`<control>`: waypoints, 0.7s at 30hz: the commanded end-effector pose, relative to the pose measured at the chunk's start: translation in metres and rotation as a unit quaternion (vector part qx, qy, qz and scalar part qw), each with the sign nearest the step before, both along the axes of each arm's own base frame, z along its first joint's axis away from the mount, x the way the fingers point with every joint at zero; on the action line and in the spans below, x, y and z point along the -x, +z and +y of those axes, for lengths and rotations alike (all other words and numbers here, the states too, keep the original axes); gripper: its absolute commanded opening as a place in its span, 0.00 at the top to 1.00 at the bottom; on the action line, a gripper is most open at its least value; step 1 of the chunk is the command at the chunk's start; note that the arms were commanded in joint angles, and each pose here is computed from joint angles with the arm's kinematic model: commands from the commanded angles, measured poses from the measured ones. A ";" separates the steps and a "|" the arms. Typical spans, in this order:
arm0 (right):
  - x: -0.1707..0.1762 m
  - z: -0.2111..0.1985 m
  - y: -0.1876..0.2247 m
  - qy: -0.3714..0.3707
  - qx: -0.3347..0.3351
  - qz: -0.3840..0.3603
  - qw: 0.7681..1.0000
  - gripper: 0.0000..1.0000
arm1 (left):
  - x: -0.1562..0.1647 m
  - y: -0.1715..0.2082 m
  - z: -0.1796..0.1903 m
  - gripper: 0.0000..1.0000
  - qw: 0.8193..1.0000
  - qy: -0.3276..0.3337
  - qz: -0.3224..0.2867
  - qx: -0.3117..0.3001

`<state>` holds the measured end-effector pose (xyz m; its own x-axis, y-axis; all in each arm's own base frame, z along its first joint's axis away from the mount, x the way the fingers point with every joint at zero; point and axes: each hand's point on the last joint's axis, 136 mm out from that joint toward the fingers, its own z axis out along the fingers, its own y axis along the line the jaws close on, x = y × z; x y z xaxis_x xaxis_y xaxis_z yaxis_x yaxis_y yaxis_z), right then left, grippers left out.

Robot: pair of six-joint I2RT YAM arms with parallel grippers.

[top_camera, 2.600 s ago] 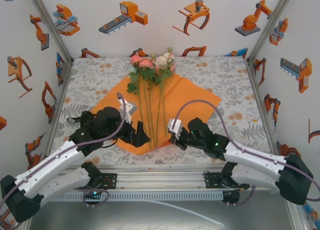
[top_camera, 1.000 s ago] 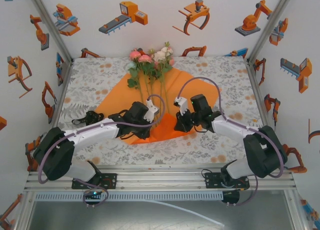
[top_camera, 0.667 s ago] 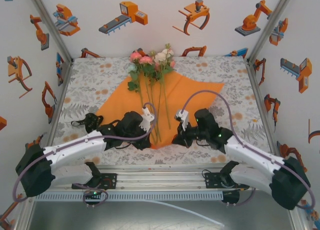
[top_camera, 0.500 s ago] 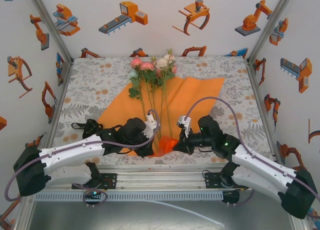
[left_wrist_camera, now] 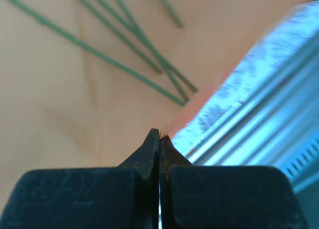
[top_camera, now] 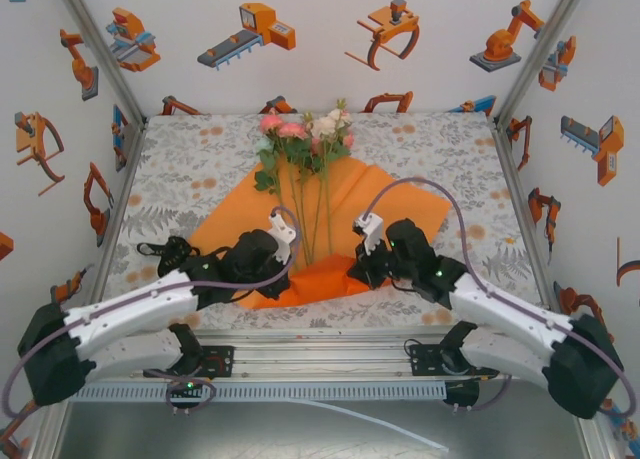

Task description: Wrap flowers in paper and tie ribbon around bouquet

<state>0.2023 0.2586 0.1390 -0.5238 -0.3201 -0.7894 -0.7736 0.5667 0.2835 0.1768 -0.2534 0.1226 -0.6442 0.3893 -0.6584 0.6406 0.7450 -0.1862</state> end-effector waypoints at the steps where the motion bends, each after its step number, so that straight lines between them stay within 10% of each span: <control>1: -0.047 0.006 0.004 -0.043 -0.020 -0.012 0.999 0.94 | -0.026 -0.017 0.013 1.00 0.997 0.059 -0.010 -0.058; 10: -0.063 0.009 -0.036 -0.062 0.002 0.046 0.997 0.45 | -0.035 -0.035 0.028 0.87 0.991 0.096 -0.010 -0.091; 21: -0.034 -0.035 0.015 -0.129 0.015 0.021 0.991 0.38 | -0.047 -0.056 0.051 1.00 0.976 0.180 -0.004 -0.126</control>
<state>0.2508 0.2349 0.1470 -0.5997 -0.2071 -0.7729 -0.6221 0.7282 0.2876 0.2184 -0.2220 0.0752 -0.7337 0.3460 -0.5847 0.4327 0.9015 -0.0095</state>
